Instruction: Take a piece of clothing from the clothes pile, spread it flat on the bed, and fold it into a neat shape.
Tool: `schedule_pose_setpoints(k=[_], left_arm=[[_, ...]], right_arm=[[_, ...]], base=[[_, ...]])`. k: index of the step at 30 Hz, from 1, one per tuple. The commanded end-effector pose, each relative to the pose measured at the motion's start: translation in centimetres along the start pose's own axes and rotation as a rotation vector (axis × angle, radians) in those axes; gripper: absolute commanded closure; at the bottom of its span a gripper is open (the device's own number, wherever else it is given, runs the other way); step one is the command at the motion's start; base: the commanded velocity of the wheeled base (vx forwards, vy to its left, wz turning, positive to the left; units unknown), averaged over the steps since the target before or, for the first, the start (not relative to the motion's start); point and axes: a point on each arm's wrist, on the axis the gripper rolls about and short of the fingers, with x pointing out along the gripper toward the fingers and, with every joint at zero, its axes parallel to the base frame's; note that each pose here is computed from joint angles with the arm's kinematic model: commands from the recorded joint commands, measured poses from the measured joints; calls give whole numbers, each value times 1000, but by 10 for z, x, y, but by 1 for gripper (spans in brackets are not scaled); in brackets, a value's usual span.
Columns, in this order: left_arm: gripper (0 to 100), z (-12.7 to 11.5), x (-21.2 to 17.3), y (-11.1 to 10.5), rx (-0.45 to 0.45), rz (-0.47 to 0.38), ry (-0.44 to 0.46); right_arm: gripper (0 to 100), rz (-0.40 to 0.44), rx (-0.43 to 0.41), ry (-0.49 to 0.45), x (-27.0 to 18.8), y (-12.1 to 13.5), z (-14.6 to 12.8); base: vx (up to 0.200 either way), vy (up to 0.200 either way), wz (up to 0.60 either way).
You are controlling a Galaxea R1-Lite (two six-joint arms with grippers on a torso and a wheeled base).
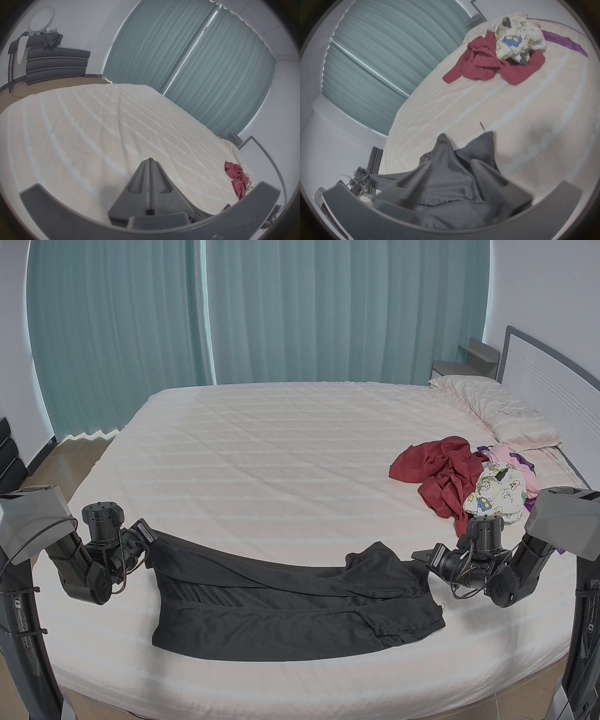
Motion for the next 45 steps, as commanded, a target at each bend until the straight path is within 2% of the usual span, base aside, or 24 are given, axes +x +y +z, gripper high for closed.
schedule_pose_setpoints(k=[1, 14, 23, 24, 32, 39, 45], left_arm=[[100, -1, -2, 1, -1, 4, 5], [100, -3, -2, 1, 0, 3, 8], [100, -2, -5, 1, 2, 4, 9], [100, -2, -5, 1, 2, 5, 8], [100, -1, -7, 0, 2, 2, 4], [100, 2, -9, -2, 6, -1, -6], [100, 4, -8, -4, 7, -6, -12]], right_arm=[[0, -4, -1, 34, -1, -2, -8], [0, -33, -79, 142, 16, -1, -28], [0, -63, -90, 193, 27, 1, -33], [100, -64, -91, 195, 29, 2, -33], [100, -77, -86, 195, 30, 1, -30], [100, -55, -83, 149, 21, 9, -15], [100, -14, -75, 70, 12, 21, 10]], base=[[0, 0, 0], [0, 0, 0], [0, 0, 0], [0, 0, 0], [0, 0, 0], [0, 0, 0], [0, 0, 0]])
